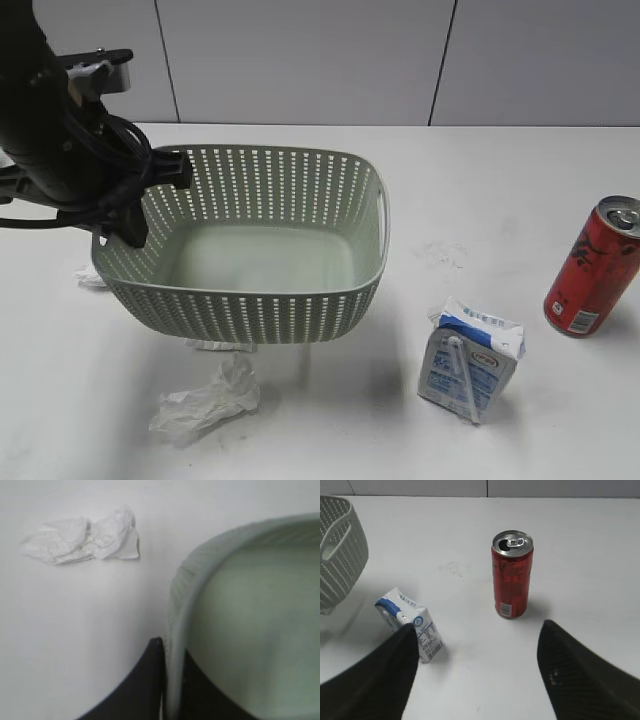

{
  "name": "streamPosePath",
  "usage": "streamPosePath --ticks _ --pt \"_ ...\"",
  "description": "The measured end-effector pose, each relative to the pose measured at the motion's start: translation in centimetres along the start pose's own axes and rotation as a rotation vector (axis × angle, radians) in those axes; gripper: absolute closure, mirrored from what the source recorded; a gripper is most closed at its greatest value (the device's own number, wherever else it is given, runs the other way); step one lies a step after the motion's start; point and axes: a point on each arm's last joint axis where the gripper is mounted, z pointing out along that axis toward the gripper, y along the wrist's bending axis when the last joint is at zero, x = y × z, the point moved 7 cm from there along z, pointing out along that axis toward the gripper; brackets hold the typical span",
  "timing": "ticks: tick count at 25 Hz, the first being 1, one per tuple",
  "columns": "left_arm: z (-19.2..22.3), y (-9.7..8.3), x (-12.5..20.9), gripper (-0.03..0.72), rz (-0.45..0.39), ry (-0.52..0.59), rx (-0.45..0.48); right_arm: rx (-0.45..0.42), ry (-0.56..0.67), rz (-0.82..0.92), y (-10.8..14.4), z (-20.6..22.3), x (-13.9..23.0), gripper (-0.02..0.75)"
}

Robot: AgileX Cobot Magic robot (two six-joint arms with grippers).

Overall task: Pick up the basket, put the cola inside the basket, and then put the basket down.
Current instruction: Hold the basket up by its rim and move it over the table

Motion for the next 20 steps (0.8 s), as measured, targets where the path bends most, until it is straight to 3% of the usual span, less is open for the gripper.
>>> streamPosePath --ticks 4,7,12,20 --pt "0.0 0.0 -0.1 0.685 0.000 -0.005 0.001 0.021 0.199 0.046 0.0 2.5 -2.2 0.148" --pt "0.0 0.0 -0.2 0.685 0.001 -0.010 0.002 0.035 0.289 0.055 -0.1 4.8 -4.6 0.086" --pt "0.0 -0.1 -0.4 0.685 0.002 -0.025 0.005 0.055 0.416 0.051 -0.5 9.7 -7.6 0.075" --pt "0.0 -0.1 -0.4 0.685 0.003 -0.026 0.004 0.119 0.625 0.022 -2.4 17.9 -7.8 0.076"
